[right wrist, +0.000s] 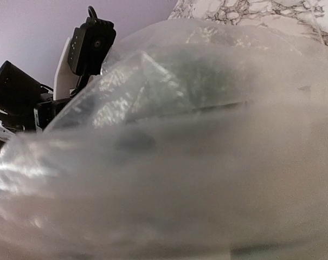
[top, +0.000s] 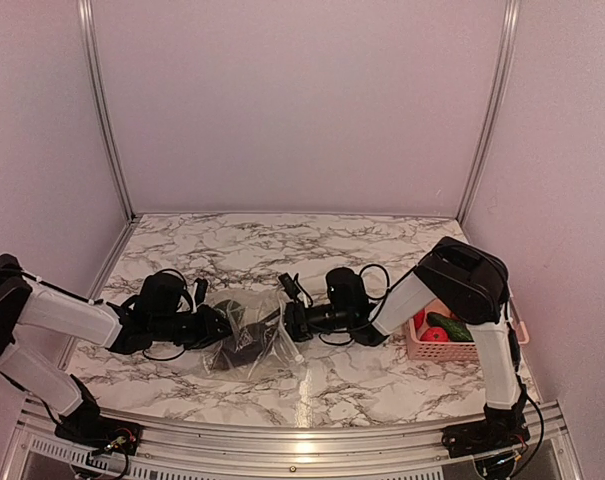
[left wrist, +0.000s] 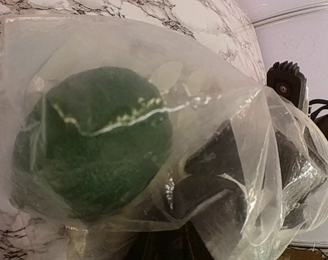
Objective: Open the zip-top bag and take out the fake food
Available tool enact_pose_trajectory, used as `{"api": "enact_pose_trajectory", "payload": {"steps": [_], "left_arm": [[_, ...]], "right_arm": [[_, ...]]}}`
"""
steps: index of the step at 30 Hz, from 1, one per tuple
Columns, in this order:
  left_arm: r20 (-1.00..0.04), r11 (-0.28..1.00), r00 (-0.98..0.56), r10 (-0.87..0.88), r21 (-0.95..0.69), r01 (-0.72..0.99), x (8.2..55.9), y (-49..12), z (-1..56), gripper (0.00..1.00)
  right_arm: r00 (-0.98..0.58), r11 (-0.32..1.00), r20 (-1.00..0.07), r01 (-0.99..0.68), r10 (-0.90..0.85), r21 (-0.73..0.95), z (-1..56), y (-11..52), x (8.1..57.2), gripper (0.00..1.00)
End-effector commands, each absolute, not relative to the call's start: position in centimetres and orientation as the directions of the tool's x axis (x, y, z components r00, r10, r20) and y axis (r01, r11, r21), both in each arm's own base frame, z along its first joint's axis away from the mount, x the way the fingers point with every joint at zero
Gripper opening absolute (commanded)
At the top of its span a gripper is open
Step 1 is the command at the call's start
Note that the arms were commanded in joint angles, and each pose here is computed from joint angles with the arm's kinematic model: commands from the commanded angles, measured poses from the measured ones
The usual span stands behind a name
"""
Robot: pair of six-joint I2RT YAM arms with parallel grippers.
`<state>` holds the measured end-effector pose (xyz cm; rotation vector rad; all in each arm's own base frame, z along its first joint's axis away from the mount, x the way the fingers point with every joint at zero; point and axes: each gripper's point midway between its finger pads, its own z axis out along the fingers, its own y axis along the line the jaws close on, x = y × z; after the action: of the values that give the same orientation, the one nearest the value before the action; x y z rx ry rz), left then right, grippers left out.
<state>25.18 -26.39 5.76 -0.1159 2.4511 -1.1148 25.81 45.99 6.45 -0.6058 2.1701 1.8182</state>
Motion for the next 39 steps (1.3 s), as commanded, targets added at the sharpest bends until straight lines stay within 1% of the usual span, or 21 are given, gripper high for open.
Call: {"api": "enact_pose_trajectory", "payload": {"steps": [1,4,8,14,16,19,22,25,30,39], "left_arm": [[-0.371,0.626,-0.88,-0.296,-0.772,0.115,25.9,-27.6,7.0,0.19],[-0.372,0.63,-0.88,-0.296,-0.768,0.113,26.0,-27.6,6.8,0.17],[-0.374,0.638,-0.88,-0.293,-0.762,0.111,26.1,-27.6,6.6,0.16],[-0.367,0.648,-0.883,-0.293,-0.755,0.099,26.2,-27.6,6.0,0.09],[-0.366,0.651,-0.883,-0.294,-0.753,0.095,26.2,-27.5,5.9,0.06],[-0.364,0.656,-0.884,-0.295,-0.75,0.089,26.2,-27.5,5.7,0.0],[-0.373,0.668,-0.879,-0.296,-0.739,0.089,26.4,-27.1,5.7,0.0],[-0.385,0.675,-0.873,-0.301,-0.732,0.091,26.8,-26.7,6.0,0.0],[-0.405,0.698,-0.858,-0.317,-0.712,0.078,27.4,-25.2,6.3,0.0],[-0.44,0.735,-0.839,-0.319,-0.674,0.074,28.0,-23.1,6.7,0.0]], "right_arm": [[-0.85,0.112,-0.469,-0.505,-0.241,0.856,5.9,47.3,23.6,0.81],[-0.827,0.097,-0.488,-0.53,-0.28,0.843,5.8,47.6,22.7,0.83],[-0.804,0.125,-0.502,-0.561,-0.32,0.819,4.8,47.7,22.1,0.84],[-0.795,0.135,-0.502,-0.57,-0.339,0.811,4.0,47.9,22.1,0.74],[-0.791,0.126,-0.505,-0.572,-0.344,0.81,4.1,48.0,21.9,0.68],[-0.787,0.124,-0.511,-0.578,-0.347,0.807,4.3,48.0,21.7,0.5],[-0.783,0.12,-0.518,-0.584,-0.343,0.803,5.0,47.8,21.7,0.37],[-0.783,0.125,-0.529,-0.591,-0.328,0.797,5.9,47.2,21.8,0.29],[-0.789,0.157,-0.548,-0.6,-0.279,0.784,7.4,45.3,23.0,0.26],[-0.807,0.235,-0.556,-0.59,-0.198,0.773,8.2,41.5,25.0,0.22]]}}
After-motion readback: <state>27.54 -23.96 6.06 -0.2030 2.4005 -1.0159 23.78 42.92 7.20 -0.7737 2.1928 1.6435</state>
